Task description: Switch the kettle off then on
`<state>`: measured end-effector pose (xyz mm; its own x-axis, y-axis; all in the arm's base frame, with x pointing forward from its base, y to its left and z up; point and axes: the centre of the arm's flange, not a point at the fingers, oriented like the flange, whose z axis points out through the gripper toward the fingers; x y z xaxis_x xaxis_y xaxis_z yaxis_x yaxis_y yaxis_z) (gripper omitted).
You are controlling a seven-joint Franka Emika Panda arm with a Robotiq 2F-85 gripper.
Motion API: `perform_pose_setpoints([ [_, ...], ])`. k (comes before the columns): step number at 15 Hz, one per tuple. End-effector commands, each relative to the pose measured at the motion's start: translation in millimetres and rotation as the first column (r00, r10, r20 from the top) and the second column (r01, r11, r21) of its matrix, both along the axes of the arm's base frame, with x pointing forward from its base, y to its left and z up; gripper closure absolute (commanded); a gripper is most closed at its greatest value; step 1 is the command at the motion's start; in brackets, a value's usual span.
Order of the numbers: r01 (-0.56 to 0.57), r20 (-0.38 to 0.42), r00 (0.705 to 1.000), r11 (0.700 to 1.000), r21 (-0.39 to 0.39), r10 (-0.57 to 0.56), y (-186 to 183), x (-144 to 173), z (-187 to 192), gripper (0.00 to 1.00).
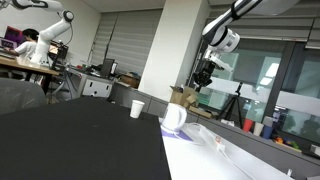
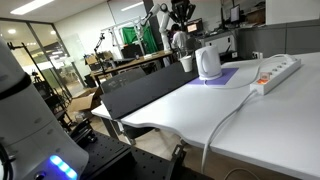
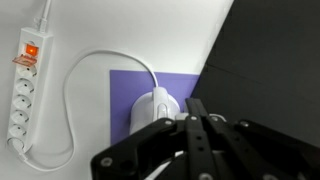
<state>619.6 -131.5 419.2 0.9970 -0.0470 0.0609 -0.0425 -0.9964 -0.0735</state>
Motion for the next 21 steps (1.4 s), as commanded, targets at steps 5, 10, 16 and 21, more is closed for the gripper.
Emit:
perform_pose_setpoints([
  [5, 0.005, -0.047, 0.999, 1.000, 0.019, -0.004, -9, 20, 6, 0.99],
  [10, 0.004, -0.049, 0.999, 1.000, 0.021, -0.003, -9, 20, 5, 0.99],
  [16, 0.026, -0.047, 0.999, 1.000, -0.006, -0.026, -17, 49, -27, 1.00],
  [21, 0.017, -0.085, 0.996, 1.000, 0.020, -0.015, -21, 71, -82, 1.00],
])
